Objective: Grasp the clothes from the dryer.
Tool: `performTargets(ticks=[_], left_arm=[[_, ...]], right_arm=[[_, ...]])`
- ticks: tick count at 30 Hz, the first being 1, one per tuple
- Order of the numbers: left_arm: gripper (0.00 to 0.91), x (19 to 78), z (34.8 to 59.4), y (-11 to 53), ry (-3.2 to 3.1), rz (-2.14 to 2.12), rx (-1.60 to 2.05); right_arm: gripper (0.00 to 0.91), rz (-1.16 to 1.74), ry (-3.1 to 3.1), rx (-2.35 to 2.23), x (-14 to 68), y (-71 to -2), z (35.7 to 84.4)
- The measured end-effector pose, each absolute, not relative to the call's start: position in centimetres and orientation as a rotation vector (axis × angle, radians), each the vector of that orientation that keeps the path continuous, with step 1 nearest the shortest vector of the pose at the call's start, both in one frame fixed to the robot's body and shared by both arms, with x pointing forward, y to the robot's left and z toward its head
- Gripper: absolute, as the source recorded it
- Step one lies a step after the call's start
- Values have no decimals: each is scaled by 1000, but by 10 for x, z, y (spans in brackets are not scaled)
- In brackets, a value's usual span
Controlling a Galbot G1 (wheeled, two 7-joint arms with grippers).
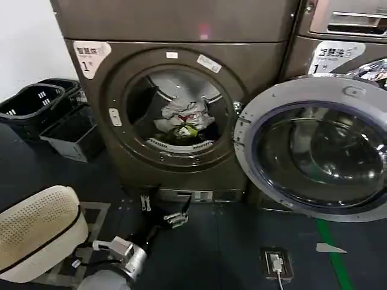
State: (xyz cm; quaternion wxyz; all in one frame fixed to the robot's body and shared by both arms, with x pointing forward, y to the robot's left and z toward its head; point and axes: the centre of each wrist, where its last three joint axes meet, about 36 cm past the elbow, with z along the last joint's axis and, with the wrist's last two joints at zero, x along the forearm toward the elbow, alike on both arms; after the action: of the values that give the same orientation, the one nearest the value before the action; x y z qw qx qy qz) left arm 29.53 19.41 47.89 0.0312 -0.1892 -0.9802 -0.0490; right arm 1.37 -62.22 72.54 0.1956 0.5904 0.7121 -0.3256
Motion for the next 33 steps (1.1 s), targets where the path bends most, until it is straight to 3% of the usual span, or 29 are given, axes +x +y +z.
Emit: performTargets(ticks=[33], left_arm=[[907, 294, 481, 192, -3020, -157, -589]], right_arm=[[907, -932, 1977, 1647, 13, -624, 727]])
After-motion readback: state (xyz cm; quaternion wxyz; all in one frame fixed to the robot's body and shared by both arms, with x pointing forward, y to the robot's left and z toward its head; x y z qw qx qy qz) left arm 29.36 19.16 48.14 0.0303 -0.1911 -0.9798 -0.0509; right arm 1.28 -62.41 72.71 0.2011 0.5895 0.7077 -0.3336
